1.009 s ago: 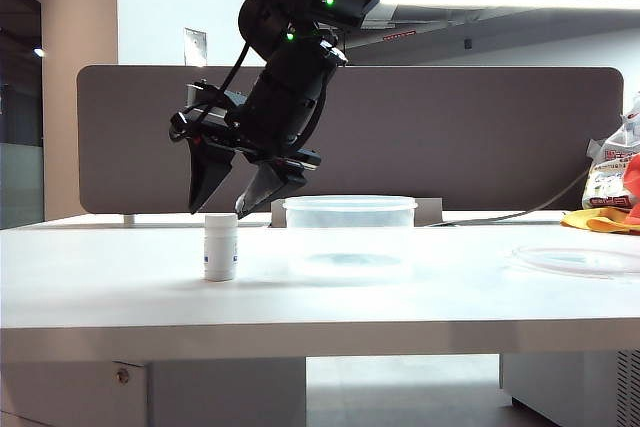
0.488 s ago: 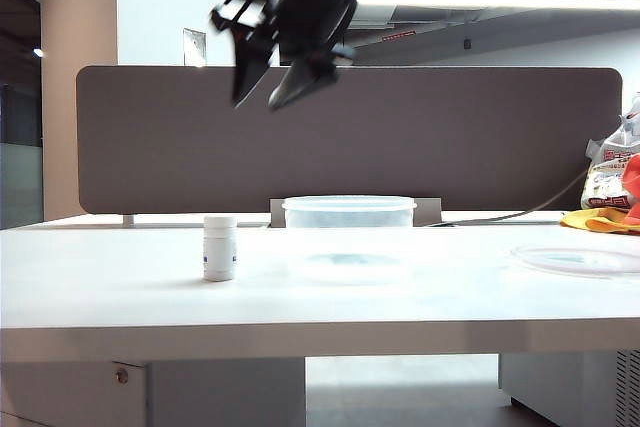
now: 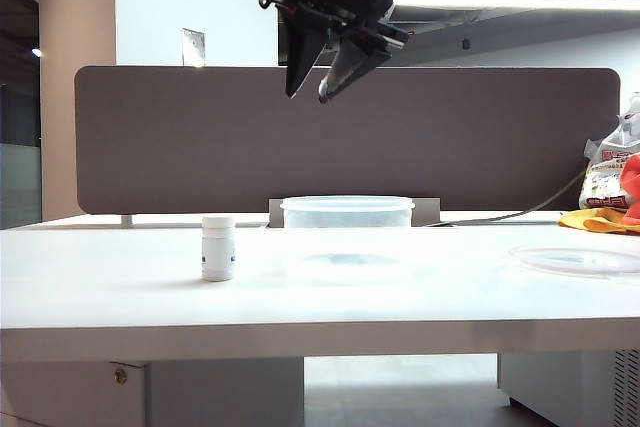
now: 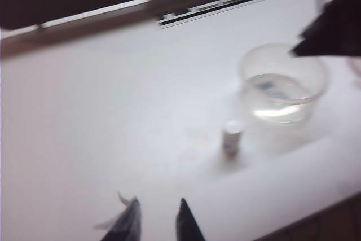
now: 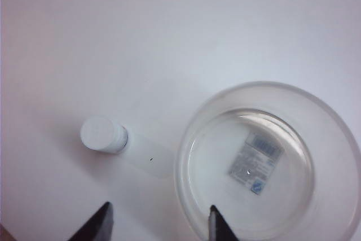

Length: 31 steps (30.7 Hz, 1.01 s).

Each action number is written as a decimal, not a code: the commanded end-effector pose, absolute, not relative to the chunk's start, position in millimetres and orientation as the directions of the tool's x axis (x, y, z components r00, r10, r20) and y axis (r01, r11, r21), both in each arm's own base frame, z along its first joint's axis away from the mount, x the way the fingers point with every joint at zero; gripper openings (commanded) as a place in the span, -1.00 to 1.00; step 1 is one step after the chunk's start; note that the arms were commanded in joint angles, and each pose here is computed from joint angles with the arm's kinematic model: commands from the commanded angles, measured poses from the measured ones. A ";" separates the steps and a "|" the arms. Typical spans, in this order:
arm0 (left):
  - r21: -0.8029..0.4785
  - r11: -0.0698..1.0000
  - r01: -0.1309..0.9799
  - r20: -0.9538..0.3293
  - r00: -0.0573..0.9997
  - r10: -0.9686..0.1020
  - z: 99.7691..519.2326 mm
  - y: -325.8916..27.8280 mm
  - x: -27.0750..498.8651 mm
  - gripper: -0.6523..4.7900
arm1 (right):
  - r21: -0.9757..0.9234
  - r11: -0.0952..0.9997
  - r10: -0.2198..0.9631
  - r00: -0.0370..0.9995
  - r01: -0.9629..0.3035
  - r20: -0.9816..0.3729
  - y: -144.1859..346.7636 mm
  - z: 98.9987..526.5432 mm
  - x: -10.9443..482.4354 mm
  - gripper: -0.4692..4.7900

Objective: Remove the lid of the round box, pick up the small white medicine bottle inside, and place it on the table.

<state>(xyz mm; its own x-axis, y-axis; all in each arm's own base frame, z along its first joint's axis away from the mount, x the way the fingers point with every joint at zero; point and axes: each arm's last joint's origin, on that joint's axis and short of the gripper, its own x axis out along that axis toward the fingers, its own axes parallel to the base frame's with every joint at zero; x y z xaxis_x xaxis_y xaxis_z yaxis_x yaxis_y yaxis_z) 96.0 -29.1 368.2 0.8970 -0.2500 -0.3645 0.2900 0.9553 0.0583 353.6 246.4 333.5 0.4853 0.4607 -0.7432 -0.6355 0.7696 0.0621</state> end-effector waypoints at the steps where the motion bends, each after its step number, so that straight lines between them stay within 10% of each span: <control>1: 0.058 0.963 0.262 -0.364 0.904 -0.224 358.3 -25.5 97.0 -0.43 | 0.053 0.791 0.447 0.516 -0.610 -0.731 241.7 341.4 352.1 0.04; 31: -0.141 0.980 0.139 -0.381 0.906 -0.183 300.0 -7.8 122.7 -0.45 | 0.028 0.972 0.182 0.665 -0.235 -0.725 78.0 386.4 368.9 0.05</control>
<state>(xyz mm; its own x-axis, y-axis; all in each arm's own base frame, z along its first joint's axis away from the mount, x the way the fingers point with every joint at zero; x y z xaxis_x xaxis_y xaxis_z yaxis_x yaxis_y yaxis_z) 122.6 -8.0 297.7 0.8997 -0.1813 -0.3971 0.1362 0.9809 -0.1391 367.3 88.0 380.7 0.6332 0.1991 -0.7480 -0.2694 0.9626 0.0282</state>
